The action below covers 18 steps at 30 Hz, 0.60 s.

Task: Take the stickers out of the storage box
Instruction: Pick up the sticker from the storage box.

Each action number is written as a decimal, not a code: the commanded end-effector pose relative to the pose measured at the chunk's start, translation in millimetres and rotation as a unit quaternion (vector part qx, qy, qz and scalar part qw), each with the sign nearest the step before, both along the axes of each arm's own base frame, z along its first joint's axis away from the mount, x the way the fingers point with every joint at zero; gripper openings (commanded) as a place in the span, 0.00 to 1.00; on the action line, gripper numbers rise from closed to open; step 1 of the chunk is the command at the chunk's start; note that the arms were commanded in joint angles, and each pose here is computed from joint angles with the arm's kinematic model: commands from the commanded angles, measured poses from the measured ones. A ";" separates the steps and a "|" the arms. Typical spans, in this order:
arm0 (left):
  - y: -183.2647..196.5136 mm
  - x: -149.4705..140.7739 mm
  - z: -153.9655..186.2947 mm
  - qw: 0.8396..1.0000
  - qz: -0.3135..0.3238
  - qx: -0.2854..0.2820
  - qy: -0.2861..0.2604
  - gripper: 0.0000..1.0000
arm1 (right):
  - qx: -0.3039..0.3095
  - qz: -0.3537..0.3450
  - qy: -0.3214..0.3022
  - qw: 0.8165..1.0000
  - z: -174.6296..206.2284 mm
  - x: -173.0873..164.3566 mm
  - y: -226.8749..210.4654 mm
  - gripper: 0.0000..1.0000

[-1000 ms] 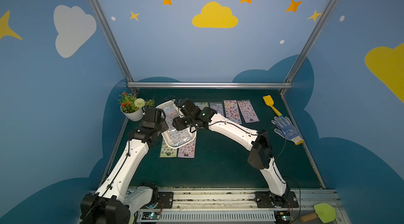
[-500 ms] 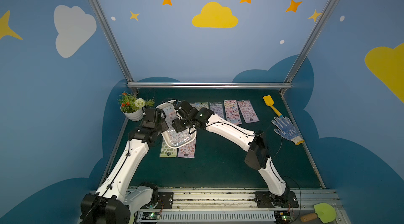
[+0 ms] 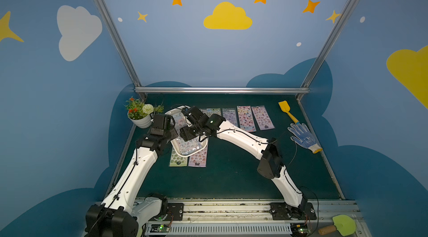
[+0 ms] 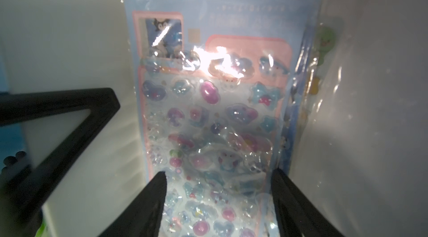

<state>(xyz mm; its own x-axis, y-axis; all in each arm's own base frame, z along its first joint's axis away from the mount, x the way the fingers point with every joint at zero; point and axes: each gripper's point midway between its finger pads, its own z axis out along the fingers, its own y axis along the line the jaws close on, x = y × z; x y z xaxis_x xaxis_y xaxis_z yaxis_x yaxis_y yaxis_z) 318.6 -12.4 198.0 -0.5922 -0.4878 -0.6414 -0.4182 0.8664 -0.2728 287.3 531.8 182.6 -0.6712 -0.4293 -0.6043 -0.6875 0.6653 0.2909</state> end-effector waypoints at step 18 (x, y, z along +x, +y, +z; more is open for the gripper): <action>-3.3 7.1 16.9 0.999 0.000 -0.016 -0.033 0.04 | -0.026 -0.020 -0.020 0.999 -14.1 26.6 -11.1 0.71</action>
<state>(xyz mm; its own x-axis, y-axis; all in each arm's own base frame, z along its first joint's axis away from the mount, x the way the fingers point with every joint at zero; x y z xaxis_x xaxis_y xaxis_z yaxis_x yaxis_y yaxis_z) 318.7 -12.1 198.1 -0.5897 -0.4925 -0.6401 -0.4211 0.8638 -0.2766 296.6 529.8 181.1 -0.6741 -0.4219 -0.6063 -0.6846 0.6651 0.2984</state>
